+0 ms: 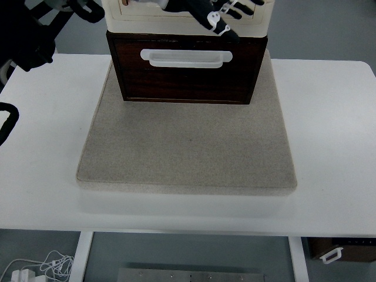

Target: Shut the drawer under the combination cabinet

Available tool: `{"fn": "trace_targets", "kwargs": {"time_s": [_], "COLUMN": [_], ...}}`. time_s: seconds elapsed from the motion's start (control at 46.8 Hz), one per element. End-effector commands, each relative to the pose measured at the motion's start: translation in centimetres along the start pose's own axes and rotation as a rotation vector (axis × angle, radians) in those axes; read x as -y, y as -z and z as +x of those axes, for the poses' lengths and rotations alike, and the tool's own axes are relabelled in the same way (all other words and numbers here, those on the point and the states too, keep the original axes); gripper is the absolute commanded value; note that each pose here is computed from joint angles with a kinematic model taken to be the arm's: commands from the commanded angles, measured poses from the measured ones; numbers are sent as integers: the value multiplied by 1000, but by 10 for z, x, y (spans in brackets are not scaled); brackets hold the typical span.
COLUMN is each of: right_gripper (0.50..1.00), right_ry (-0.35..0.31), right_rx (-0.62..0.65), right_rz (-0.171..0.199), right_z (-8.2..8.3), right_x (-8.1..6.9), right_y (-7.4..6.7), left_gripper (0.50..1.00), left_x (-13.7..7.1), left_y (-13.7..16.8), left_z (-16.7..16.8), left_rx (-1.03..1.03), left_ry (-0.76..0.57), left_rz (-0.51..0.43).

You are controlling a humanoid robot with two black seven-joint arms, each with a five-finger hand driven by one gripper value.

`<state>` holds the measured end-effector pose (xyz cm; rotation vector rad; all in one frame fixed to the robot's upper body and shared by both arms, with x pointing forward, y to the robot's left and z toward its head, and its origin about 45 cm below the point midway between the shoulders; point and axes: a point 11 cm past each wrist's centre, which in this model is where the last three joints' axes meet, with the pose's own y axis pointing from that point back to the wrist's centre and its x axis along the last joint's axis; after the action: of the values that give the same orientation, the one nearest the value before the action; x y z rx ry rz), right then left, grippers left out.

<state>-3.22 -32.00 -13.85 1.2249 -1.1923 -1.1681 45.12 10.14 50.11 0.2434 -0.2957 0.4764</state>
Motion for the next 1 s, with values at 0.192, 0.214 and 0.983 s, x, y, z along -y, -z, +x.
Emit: {"fn": "trace_targets", "kwargs": {"time_s": [0.192, 0.214, 0.983], "right_gripper": [952, 952, 952], "right_ry": [0, 0, 0], "right_rx": [1, -1, 1], "right_rz": [0, 0, 0], "right_z": [0, 0, 0], "right_x": [0, 0, 0], "right_y": [0, 0, 0], "left_gripper": [996, 996, 996], "left_x": [-54, -60, -272], "left_y": [-83, -88, -27], "left_z": [44, 48, 195], "left_rx": [-35, -41, -504], "left_ry": [-136, -149, -779], "left_rz": [-350, -381, -711]}}
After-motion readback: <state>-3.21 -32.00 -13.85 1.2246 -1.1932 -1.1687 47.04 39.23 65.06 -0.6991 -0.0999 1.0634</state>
